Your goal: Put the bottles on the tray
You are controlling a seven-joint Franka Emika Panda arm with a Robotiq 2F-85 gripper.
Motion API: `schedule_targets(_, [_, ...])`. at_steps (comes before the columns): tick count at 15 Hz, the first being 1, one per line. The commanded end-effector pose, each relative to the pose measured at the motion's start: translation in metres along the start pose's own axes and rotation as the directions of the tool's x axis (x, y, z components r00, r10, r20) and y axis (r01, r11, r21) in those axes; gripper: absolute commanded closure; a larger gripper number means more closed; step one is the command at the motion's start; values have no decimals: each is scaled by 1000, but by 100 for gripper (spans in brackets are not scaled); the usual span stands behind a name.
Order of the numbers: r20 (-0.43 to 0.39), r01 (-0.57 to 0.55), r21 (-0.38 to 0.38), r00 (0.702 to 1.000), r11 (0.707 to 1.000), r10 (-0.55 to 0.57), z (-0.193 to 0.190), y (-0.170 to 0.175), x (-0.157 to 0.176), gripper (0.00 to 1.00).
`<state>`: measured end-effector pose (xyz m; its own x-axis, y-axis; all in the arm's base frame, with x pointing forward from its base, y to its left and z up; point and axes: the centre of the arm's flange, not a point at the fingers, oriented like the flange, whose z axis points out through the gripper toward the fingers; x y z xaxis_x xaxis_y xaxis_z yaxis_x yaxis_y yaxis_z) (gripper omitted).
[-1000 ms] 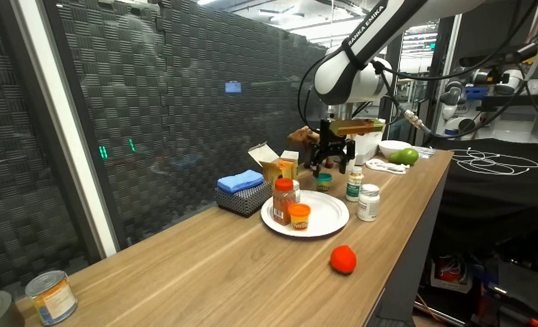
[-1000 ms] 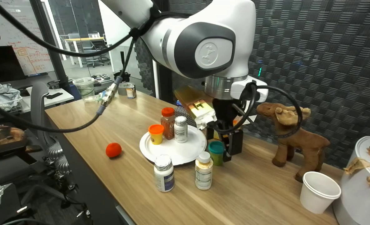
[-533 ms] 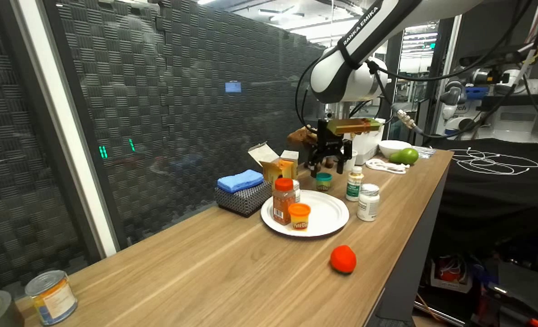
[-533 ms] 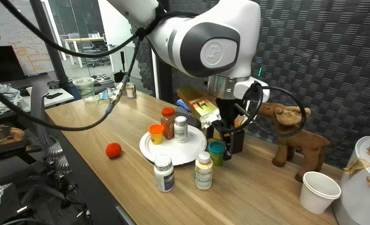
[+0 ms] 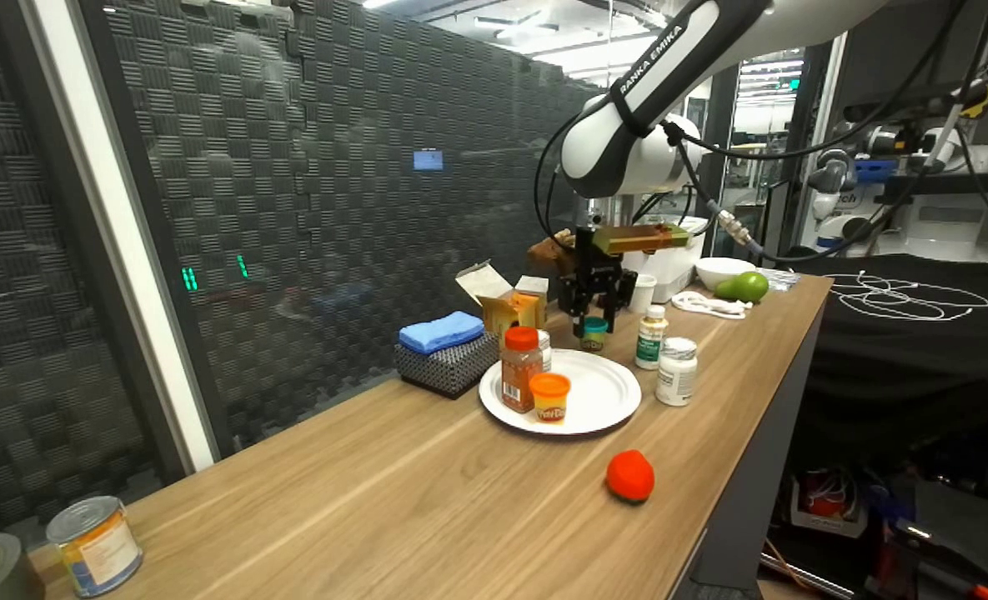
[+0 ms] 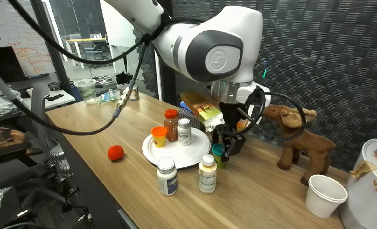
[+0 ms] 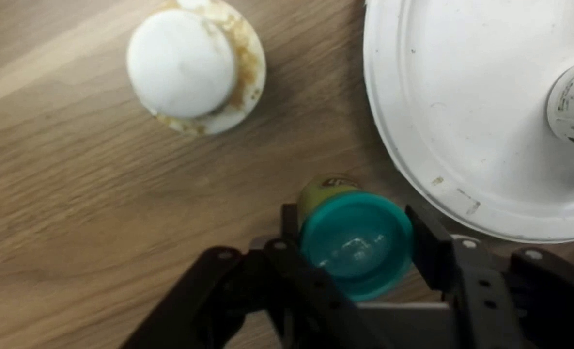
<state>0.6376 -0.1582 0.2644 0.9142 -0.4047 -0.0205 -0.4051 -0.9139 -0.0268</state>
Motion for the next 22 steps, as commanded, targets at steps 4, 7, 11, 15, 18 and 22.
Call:
schedule_targets(4, [-52, -48, -15, 998, 999, 47, -28, -2, -5, 72])
schedule_targets(7, [-92, -16, -28, 996, 999, 13, -48, -9, -15, 72])
schedule_targets(11, [-90, 104, -40, 990, 994, -107, -60, -25, -26, 72])
schedule_targets(15, [-39, 193, -20, 980, 981, -193, -50, -38, -37, 72])
schedule_targets(18, [-2, 262, 1, 965, 965, -262, -38, -46, -46, 72])
schedule_targets(22, [20, 319, 16, 948, 948, -319, -33, -56, -54, 72])
